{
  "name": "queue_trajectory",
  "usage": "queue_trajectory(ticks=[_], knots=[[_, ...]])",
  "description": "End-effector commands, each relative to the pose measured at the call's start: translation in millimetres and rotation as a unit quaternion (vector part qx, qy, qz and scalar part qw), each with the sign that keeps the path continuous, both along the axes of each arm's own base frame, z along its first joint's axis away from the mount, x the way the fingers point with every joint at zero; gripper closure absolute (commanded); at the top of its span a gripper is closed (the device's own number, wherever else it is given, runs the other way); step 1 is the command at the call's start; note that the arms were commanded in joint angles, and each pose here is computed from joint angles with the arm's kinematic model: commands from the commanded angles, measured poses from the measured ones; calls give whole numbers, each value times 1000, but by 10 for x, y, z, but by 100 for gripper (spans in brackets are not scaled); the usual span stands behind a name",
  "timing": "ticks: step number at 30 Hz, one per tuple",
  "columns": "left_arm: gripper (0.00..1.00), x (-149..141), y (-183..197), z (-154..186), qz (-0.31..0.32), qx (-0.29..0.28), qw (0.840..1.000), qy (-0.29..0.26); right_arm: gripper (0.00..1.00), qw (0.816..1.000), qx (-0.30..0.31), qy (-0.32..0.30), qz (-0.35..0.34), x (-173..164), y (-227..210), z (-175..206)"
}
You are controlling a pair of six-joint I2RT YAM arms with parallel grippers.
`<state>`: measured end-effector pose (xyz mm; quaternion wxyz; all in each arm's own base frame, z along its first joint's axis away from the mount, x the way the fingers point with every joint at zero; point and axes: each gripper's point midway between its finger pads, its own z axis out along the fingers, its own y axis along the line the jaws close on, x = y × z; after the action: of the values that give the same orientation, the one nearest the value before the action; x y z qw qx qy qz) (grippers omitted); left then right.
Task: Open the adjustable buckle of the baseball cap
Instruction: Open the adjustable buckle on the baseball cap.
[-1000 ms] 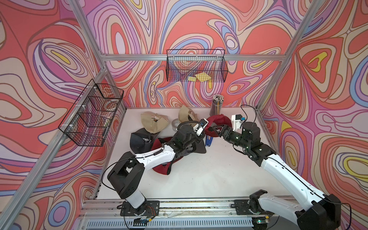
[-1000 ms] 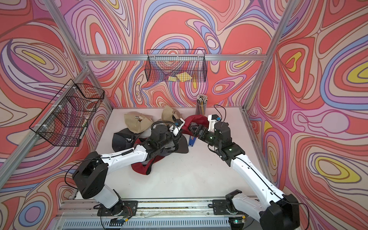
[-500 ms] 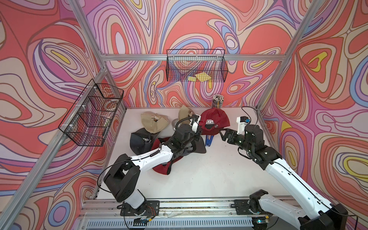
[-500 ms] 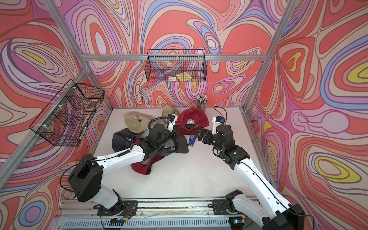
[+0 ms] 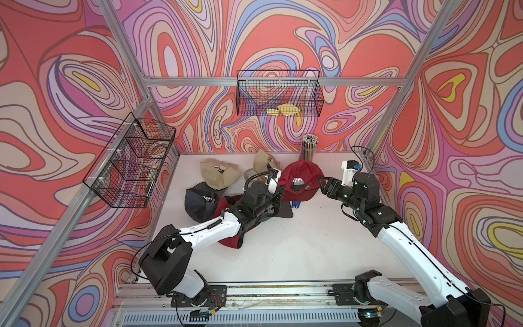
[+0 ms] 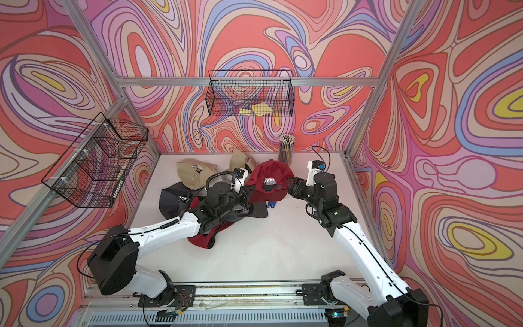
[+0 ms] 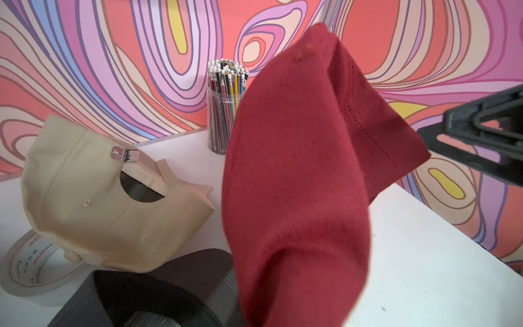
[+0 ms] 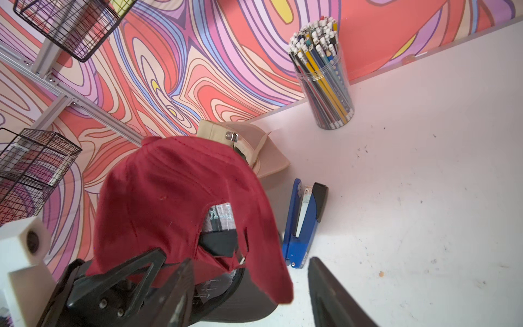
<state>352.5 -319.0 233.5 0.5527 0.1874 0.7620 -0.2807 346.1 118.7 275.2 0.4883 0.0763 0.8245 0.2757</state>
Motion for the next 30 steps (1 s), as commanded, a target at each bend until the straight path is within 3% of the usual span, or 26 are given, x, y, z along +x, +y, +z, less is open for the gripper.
queue_trajectory(ticks=[1,7,10,17,19,22,24,26,30], knots=[[100,-29,27,225,-1,-39,999,-8,30,1000,26,-11,2,53,3,84],[100,-65,-36,210,-18,-51,998,11,34,999,45,5,20,109,80,-48],[100,-90,-58,228,-26,-56,998,11,42,998,50,14,39,146,150,-94],[100,-139,-89,258,-43,-61,997,9,76,997,57,22,54,226,213,-161],[68,-158,-95,267,-49,-61,997,5,87,997,52,21,56,244,215,-165],[42,-180,-67,277,-51,-49,998,-6,100,998,31,16,59,276,201,-152],[25,-160,17,281,-32,-36,999,-14,100,998,11,11,57,308,166,-134],[20,-150,114,314,-33,-30,999,-23,100,998,-20,1,51,345,105,-94],[19,-134,278,411,-61,-36,997,-22,100,995,-91,-16,29,424,-63,-31]])
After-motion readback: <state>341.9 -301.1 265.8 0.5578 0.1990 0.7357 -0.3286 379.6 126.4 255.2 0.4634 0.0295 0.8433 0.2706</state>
